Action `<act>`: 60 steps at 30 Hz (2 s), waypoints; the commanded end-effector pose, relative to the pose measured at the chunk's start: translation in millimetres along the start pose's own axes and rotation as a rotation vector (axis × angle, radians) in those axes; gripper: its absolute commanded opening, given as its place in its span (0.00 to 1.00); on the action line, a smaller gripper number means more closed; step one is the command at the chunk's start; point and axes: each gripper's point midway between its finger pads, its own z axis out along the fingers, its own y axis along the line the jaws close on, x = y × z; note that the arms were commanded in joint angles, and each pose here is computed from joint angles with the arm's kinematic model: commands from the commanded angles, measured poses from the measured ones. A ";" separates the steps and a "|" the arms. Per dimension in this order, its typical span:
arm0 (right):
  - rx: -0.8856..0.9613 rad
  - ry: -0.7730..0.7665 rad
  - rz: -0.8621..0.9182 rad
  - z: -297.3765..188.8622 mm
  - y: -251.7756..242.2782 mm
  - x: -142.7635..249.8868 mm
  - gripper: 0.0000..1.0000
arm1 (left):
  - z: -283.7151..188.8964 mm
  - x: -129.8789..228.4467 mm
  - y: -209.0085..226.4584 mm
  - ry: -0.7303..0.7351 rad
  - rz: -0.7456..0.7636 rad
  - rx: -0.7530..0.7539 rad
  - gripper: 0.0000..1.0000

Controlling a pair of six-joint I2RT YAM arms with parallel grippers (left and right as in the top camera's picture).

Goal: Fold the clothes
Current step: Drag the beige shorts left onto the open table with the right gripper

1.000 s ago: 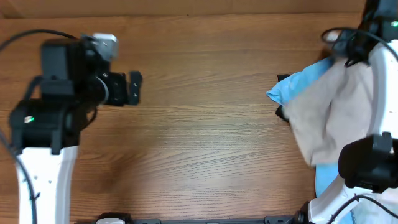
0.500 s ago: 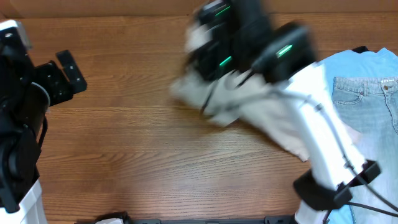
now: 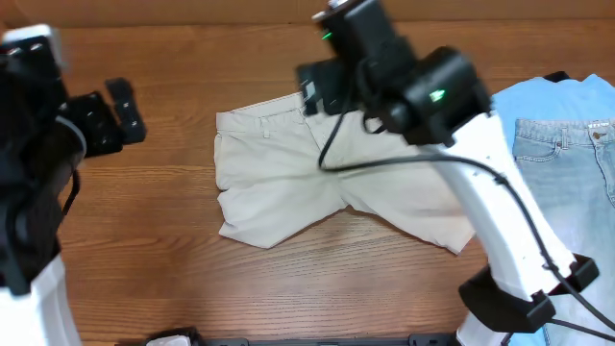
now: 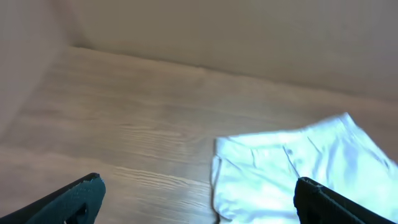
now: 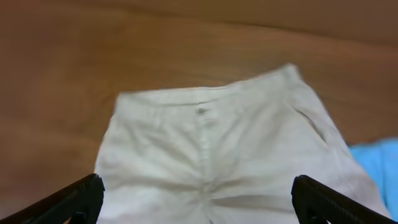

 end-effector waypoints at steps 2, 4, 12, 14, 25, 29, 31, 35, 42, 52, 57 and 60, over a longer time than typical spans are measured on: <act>0.033 -0.058 0.325 -28.1 -50.6 -17.9 1.00 | 59.7 -1.5 -21.6 0.087 0.133 0.127 0.94; 0.030 -0.022 0.373 -25.4 -68.0 -15.7 1.00 | 85.6 0.4 -32.7 0.127 0.097 0.199 1.00; 0.097 0.058 0.505 -25.0 -128.6 -3.4 1.00 | 221.8 71.4 -64.7 0.447 0.146 0.357 0.89; 0.119 0.080 0.518 -26.0 -136.8 2.6 1.00 | 256.7 104.8 -68.3 0.554 0.170 0.358 0.91; 0.151 0.172 0.458 -18.2 -144.3 23.0 1.00 | 355.2 207.9 -57.9 0.804 0.156 0.321 1.00; 0.168 0.218 0.457 -7.9 -146.1 33.8 1.00 | 369.4 226.3 -55.6 0.838 0.150 0.319 0.99; 0.177 0.245 0.456 -1.3 -147.1 40.0 1.00 | 376.3 230.5 -55.5 0.836 0.150 0.320 0.96; 0.194 0.294 0.456 13.4 -149.2 52.5 1.00 | 388.2 239.9 -54.8 0.838 0.149 0.321 0.89; 0.207 0.340 0.423 39.4 -152.8 66.6 1.00 | 399.0 248.3 -46.3 0.844 0.146 0.285 0.07; 0.203 0.462 0.361 62.6 -152.1 101.0 1.00 | 349.6 224.9 157.3 0.874 -0.343 -0.513 0.04; 0.112 0.513 0.341 80.1 -138.7 115.3 1.00 | 305.6 224.3 233.8 0.883 -0.702 -0.473 0.04; -0.139 0.528 0.203 94.4 -103.3 119.0 1.00 | 298.5 214.2 242.5 0.848 -0.784 -0.272 0.04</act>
